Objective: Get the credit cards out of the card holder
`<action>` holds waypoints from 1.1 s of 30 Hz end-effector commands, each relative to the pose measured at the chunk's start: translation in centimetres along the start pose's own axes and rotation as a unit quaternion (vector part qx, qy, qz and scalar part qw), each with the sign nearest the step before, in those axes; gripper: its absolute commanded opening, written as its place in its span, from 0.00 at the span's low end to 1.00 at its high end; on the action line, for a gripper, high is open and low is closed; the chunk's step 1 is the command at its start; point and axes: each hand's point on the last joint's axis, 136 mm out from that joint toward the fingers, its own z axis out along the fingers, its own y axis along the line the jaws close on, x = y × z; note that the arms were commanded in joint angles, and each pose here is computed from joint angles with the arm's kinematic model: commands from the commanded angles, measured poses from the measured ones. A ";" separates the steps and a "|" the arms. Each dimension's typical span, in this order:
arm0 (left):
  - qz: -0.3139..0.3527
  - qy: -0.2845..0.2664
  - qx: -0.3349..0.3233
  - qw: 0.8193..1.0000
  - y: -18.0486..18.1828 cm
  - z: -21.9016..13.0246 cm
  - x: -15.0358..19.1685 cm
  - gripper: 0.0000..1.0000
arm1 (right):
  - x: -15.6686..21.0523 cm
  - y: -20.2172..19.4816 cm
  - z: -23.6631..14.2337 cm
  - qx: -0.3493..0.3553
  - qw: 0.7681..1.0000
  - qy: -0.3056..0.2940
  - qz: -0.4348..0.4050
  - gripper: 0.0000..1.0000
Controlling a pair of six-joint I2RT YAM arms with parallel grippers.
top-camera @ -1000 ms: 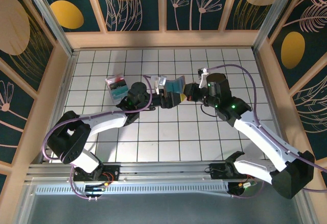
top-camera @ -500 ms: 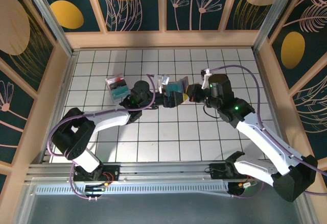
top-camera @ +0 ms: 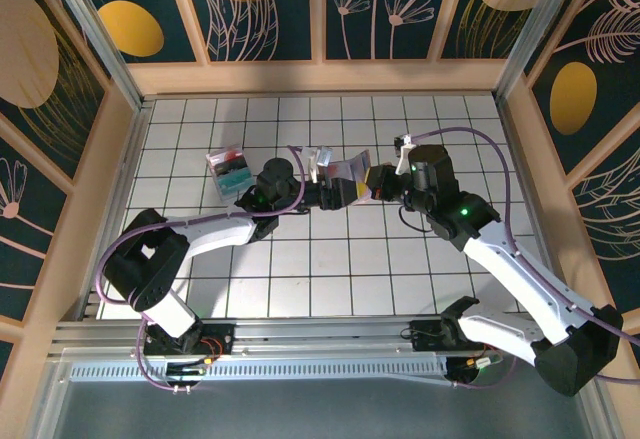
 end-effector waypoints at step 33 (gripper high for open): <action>0.038 -0.022 0.050 0.998 -3.5 -0.9 -1.3 0.86 | -2.0 1.1 -1.0 -0.049 0.997 -0.051 0.013 0.00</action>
